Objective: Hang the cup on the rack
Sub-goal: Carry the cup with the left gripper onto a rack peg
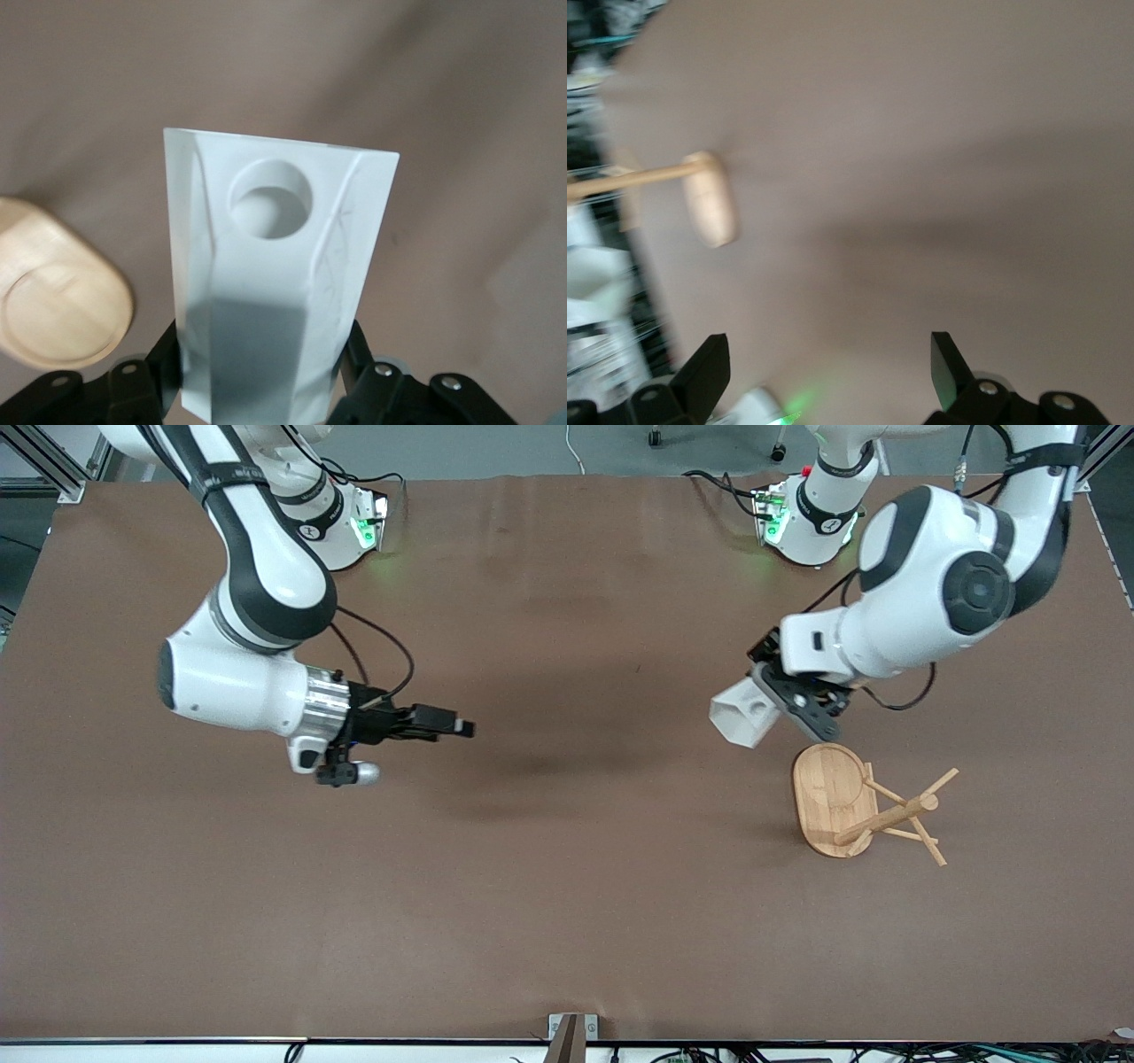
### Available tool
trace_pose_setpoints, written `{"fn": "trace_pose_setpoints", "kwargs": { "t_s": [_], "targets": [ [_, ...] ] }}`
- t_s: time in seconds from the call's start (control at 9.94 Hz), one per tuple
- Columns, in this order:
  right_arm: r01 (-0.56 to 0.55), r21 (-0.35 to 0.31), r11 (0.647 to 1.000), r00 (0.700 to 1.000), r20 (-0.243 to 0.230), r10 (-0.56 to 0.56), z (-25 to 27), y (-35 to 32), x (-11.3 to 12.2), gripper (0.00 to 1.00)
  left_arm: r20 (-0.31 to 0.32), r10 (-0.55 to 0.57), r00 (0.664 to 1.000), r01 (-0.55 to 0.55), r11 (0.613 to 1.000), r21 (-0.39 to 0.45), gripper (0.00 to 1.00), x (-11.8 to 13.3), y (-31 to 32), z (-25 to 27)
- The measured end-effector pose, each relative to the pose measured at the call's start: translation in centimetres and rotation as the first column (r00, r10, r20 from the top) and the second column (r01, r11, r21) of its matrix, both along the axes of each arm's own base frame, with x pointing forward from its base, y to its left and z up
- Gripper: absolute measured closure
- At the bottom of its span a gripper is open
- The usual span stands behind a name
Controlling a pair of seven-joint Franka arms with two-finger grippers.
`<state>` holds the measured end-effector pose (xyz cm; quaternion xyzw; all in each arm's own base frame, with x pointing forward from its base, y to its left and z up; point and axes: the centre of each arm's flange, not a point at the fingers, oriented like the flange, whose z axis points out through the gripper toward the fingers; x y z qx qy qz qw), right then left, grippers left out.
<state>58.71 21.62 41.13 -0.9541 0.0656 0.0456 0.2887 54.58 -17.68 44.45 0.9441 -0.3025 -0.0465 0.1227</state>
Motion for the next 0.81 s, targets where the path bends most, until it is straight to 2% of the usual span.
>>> {"fn": "trace_pose_setpoints", "kwargs": {
  "t_s": [0.1,0.3,0.4,0.6,0.7,0.81],
  "targets": [
    [-0.002,-0.127,0.992,1.0,0.026,0.005,0.2,-3.7,0.8,0.0,-0.005,0.101,0.995,-0.101,0.995,0.011,0.28,1.1,2.3,-0.6],
    [0.021,-0.357,0.934,0.996,0.092,0.013,1.8,-12.4,2.3,0.0,0.003,0.186,0.982,-0.186,0.982,0.013,0.28,2.9,5.2,-2.0],
    [0.048,-0.422,0.905,0.994,0.113,0.0,3.8,-16.1,2.4,0.0,0.009,0.205,0.979,-0.205,0.979,0.011,0.28,3.6,5.9,-2.9],
    [0.075,-0.484,0.872,0.993,0.119,-0.02,10.0,-20.7,1.6,0.0,0.01,0.22,0.975,-0.22,0.975,0.009,0.28,4.4,6.0,-4.7],
    [0.07,-0.511,0.857,0.994,0.108,-0.016,13.7,-21.6,0.8,0.0,0.013,0.227,0.974,-0.227,0.974,0.008,0.28,4.8,6.0,-5.4],
    [0.059,-0.525,0.849,0.997,0.076,-0.022,17.2,-22.5,-0.3,0.0,0.022,0.236,0.972,-0.236,0.972,0.004,0.28,5.1,6.0,-5.8]
  ]
}}
